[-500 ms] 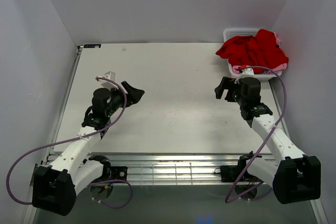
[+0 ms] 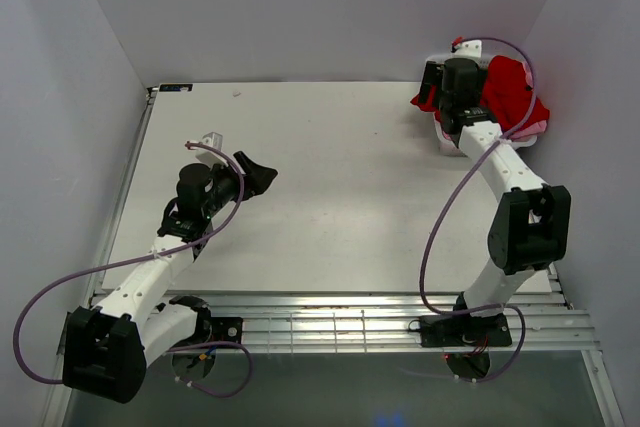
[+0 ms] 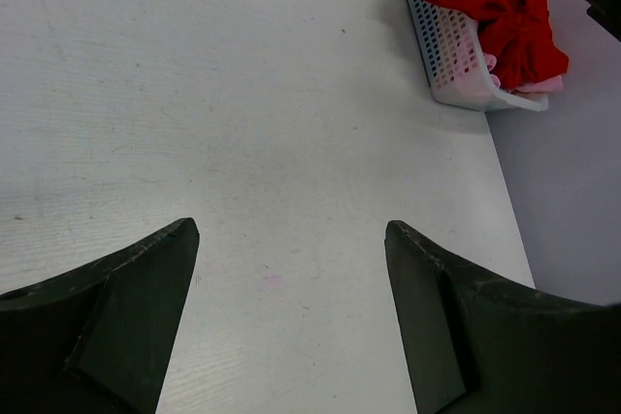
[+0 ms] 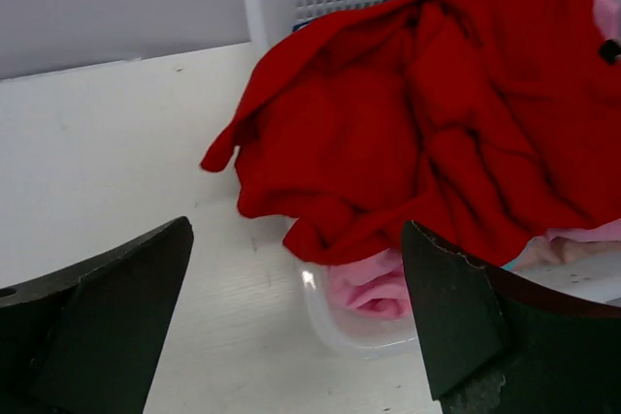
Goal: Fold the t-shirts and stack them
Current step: Grab the tshirt from the pile
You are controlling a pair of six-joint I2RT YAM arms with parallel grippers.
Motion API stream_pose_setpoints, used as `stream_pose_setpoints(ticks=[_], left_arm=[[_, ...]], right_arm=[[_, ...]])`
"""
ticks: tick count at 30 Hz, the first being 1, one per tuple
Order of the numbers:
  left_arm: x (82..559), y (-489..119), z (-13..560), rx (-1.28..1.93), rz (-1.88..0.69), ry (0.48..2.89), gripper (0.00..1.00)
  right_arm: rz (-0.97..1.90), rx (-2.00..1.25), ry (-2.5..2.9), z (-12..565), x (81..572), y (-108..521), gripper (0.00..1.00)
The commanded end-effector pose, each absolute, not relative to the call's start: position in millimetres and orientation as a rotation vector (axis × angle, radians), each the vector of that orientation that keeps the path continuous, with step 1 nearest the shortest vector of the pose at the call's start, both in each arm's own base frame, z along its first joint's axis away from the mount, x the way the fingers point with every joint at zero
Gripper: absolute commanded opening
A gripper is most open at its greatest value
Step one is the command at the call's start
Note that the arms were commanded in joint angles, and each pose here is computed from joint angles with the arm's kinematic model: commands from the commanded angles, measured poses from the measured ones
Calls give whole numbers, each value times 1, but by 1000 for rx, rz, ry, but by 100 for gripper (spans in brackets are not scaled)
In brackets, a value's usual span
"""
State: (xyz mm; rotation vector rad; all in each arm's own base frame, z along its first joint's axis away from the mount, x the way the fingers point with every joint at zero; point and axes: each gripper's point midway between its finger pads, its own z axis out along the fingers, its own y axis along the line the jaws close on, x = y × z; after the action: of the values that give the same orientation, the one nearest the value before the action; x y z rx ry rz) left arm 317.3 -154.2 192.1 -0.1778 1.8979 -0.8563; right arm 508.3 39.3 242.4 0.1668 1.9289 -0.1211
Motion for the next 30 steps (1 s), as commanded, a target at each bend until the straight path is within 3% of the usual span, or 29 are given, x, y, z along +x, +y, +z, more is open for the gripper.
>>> stream_pose_setpoints(ticks=[1, 8, 14, 21, 22, 23, 25, 30], left_arm=[[318, -154, 203, -126, -843, 1847, 88], [318, -153, 197, -109, -825, 1854, 88], [320, -153, 192, -112, -822, 1857, 88], [320, -154, 189, -119, -835, 1866, 88], [319, -154, 188, -121, -835, 1866, 88], [319, -154, 188, -122, -836, 1865, 88], [318, -154, 187, -123, -836, 1866, 88], [314, -153, 183, -130, -844, 1872, 88]], right_arm=[[-377, 197, 1902, 255, 529, 5, 93], [-544, 133, 2006, 203, 566, -12, 97], [-521, 91, 2074, 171, 575, -5, 98], [-463, 62, 2100, 166, 573, 3, 51], [-457, 67, 2095, 170, 571, 3, 29], [-449, 66, 2094, 172, 571, 5, 16], [-426, 66, 2085, 180, 569, 7, 11], [-327, 39, 2084, 201, 567, 20, 11]])
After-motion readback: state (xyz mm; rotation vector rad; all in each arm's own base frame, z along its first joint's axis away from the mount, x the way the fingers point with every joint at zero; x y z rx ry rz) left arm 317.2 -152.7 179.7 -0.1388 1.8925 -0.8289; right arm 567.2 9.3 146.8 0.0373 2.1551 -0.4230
